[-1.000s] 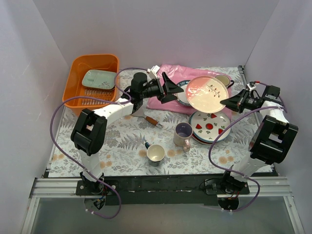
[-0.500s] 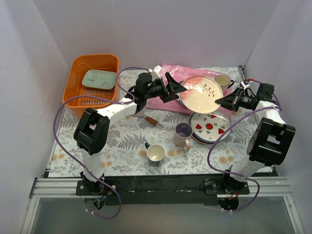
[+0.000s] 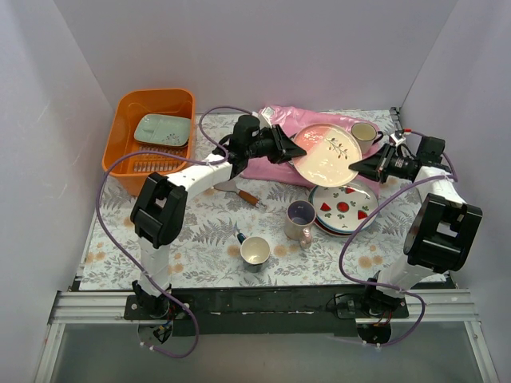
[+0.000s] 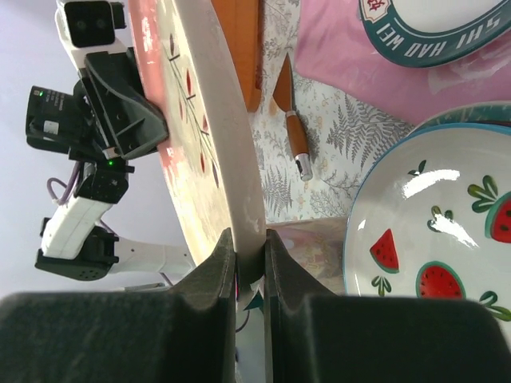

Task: Place the mixed dishes into the plastic bin
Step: Pick up the plate at the center of the board.

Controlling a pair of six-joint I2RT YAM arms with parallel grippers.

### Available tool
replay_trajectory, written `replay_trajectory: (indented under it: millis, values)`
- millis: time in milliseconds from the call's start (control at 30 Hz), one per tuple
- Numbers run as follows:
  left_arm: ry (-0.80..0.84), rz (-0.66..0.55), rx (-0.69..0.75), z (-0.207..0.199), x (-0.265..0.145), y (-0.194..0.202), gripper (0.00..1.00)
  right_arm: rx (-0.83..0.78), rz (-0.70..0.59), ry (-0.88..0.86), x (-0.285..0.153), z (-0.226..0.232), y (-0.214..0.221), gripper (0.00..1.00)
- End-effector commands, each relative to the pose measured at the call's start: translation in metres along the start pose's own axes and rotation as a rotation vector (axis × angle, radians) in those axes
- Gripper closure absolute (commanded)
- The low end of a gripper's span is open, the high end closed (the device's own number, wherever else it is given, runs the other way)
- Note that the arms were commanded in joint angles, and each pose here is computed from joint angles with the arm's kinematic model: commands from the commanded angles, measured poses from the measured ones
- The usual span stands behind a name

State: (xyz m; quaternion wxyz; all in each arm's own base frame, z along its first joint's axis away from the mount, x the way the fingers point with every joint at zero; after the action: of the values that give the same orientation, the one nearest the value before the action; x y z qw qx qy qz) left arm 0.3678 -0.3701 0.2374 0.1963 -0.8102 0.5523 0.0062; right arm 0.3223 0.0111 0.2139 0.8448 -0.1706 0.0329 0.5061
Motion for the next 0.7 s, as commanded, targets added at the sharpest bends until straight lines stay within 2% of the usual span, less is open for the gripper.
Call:
replay_trajectory:
  millis: [0, 100, 133, 200, 233, 333, 433, 667]
  values:
    - [0.022, 0.034, 0.038, -0.016, 0.001, 0.000, 1.00, -0.094, 0.051, -0.155, -0.007, 0.039, 0.006, 0.99]
    - [0.068, 0.004, 0.062, -0.032, -0.010, -0.005, 1.00, -0.118, 0.062, -0.183, -0.007, 0.040, 0.007, 0.98]
    - [0.071, -0.005, 0.053, -0.031, -0.015, -0.005, 1.00, -0.127, 0.064, -0.192, -0.008, 0.041, 0.008, 0.82]
    - [0.130, -0.065, 0.043, -0.048, -0.033, -0.019, 1.00, -0.172, 0.060, -0.193, -0.008, 0.041, 0.008, 0.63]
    - [0.126, -0.075, 0.022, -0.041, -0.040, -0.018, 1.00, -0.186, 0.063, -0.196, -0.009, 0.044, 0.009, 0.46]
    - [0.202, -0.161, 0.009, -0.058, -0.070, -0.036, 1.00, -0.255, 0.056, -0.191, -0.010, 0.048, 0.008, 0.28]
    - [0.231, -0.227, 0.006, -0.065, -0.097, -0.048, 1.00, -0.316, 0.053, -0.202, -0.012, 0.054, 0.005, 0.22]
    - [0.222, -0.367, 0.019, -0.062, -0.158, -0.077, 1.00, -0.443, 0.061, -0.266, -0.014, 0.062, 0.005, 0.20]
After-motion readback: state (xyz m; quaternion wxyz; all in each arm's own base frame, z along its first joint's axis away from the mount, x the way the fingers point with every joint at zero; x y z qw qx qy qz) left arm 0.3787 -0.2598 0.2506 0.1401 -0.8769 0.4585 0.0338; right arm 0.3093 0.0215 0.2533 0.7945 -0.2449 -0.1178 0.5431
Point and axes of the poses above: each gripper's point midway between its finger pads, its own x axis out along the fingers, its own z axis along the line the jaws close on, y = z × x, the point moved 6 cm from there along -x, back along the fingers, and after that the axes turned 3 degrees about -x, right-handed, at the moved point
